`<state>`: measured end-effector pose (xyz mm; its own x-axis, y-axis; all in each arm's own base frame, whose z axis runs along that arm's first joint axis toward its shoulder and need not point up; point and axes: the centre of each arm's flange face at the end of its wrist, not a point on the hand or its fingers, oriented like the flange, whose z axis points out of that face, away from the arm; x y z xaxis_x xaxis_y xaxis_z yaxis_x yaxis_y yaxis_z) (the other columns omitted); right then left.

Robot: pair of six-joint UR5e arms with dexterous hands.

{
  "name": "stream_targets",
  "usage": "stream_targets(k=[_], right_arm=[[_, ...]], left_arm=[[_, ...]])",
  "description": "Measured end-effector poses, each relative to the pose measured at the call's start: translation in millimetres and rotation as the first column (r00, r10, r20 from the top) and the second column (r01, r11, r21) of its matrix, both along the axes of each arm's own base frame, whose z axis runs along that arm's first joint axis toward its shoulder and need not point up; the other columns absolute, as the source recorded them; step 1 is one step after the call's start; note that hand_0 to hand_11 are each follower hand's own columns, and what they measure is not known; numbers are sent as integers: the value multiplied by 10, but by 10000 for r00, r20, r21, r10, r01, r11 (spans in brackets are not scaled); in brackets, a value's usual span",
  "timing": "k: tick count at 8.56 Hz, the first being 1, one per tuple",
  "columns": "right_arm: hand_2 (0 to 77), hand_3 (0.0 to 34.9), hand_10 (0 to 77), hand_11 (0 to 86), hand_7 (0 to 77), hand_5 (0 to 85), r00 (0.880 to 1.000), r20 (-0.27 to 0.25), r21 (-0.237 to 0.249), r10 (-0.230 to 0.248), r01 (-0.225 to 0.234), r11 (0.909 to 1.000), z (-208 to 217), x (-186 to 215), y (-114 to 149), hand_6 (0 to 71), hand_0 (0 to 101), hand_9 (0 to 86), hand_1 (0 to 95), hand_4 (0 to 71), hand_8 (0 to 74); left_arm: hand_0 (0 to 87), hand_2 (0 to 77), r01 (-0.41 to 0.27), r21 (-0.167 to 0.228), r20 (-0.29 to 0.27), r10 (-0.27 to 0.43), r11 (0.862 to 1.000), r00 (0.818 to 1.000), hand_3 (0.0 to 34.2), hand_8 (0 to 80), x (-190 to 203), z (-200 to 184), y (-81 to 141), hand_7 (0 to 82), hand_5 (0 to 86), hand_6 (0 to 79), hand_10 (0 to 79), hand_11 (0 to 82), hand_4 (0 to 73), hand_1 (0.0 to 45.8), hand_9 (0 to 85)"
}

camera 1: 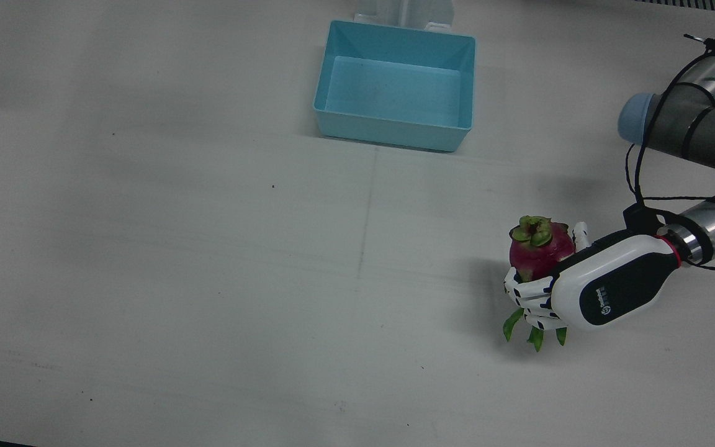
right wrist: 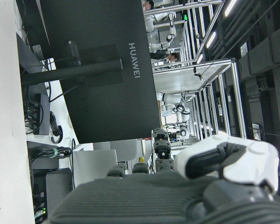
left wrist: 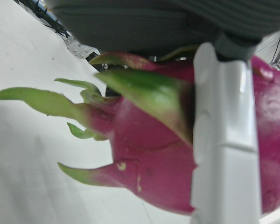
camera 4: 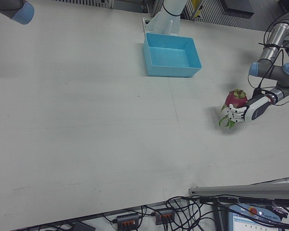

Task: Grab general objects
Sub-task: 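Carry the dragon fruit with the left hand to the blue tray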

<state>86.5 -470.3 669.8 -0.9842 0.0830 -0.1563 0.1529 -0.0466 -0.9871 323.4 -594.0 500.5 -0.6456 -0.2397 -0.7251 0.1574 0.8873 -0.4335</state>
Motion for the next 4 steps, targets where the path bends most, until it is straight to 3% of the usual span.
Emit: stream_targets(k=[1,4], right_arm=[[774,0,0,5,0,0,10000,0,1,4,-4,10000,0,0,0,0,0,5,404,0,0],[774,0,0,0,0,0,10000,0,0,5,-5,10000,0,1,0,0,0,11,404,0,0]], left_arm=[[732,11,-681,128,-282,684,9976,9973,0,589,203,-121,131,415,600,518,251,535,158,0,382],[749,11,-1877,920,-774,1949,9779,9778,0,595,514,-1218,812,415,605,518,251,540,158,0,382]])
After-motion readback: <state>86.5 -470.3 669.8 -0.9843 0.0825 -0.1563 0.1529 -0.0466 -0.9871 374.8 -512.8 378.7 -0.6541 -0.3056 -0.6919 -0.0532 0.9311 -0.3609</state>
